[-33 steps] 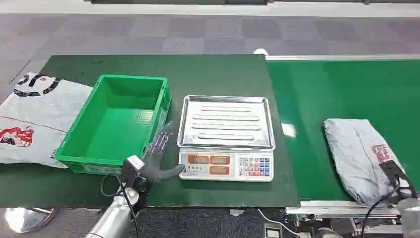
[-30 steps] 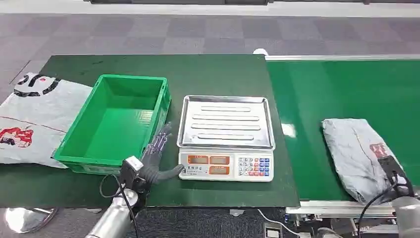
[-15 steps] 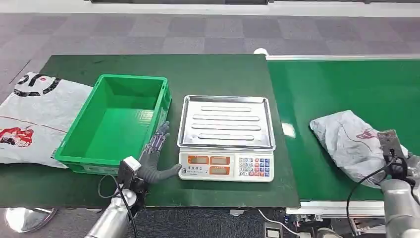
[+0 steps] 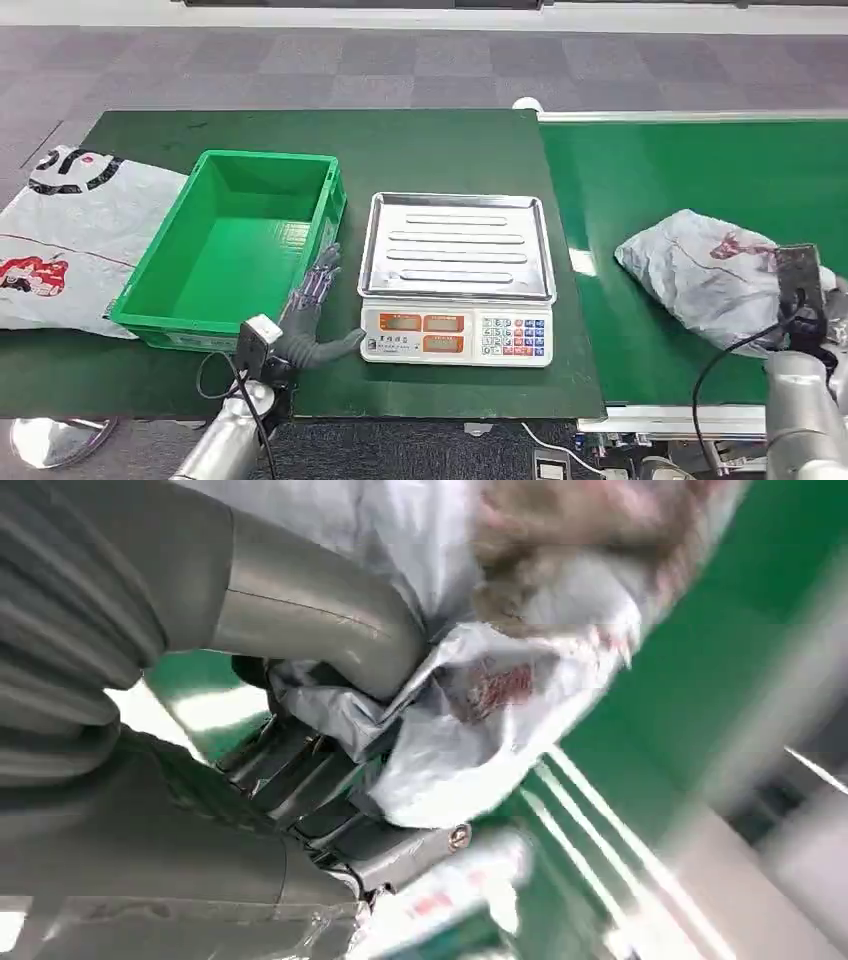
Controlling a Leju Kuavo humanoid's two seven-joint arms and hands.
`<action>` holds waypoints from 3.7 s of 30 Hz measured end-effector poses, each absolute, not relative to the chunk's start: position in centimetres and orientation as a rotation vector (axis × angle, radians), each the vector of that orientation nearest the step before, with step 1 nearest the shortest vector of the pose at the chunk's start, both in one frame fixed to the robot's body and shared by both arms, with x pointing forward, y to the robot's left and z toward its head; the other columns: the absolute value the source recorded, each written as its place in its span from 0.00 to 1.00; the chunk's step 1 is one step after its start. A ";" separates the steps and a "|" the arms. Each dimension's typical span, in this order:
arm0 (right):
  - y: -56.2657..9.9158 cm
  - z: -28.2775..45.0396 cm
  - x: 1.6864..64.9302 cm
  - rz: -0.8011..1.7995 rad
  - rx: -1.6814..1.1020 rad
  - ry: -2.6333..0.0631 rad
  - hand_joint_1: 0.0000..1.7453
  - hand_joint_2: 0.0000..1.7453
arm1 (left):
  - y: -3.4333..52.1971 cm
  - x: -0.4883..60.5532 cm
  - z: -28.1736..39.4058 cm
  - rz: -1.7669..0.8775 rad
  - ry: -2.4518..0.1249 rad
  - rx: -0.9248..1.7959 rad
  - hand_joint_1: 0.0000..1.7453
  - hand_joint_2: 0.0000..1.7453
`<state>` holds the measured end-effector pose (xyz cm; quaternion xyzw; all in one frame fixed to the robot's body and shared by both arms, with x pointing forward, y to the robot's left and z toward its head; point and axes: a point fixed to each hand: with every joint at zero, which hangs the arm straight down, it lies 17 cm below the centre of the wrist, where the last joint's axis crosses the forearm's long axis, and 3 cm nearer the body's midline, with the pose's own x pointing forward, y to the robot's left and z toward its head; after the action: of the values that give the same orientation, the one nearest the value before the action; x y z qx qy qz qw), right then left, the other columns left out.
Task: Moved the parcel from conveyor to table for the left to box.
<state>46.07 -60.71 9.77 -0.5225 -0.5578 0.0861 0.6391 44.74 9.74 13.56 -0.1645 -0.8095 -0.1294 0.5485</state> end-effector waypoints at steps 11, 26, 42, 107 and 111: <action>-50.5 26.7 45.3 0.106 -1.356 -1.956 1.00 1.00 | 9.2 45.5 15.0 -0.304 -1.943 -0.397 0.00 1.00; -31.9 44.4 55.6 0.379 -1.210 -2.353 1.00 1.00 | 7.7 46.3 16.8 -0.290 -1.960 -0.450 0.00 1.00; -4.3 39.9 60.8 0.893 0.129 -1.850 1.00 1.00 | 5.0 45.2 16.7 -0.305 -1.933 -0.540 0.00 1.00; -19.2 27.0 63.4 0.934 -0.647 -1.752 0.00 1.00 | 8.2 44.2 14.2 -0.298 -1.926 -0.425 0.00 1.00; -21.8 27.6 60.8 0.659 -0.528 -1.948 0.00 1.00 | 8.4 44.3 14.4 -0.295 -1.936 -0.407 0.00 1.00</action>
<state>60.82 -21.77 27.56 -0.2173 -0.8012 0.2712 0.4872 44.29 8.40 14.39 -0.1711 -0.8144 -0.1243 0.5404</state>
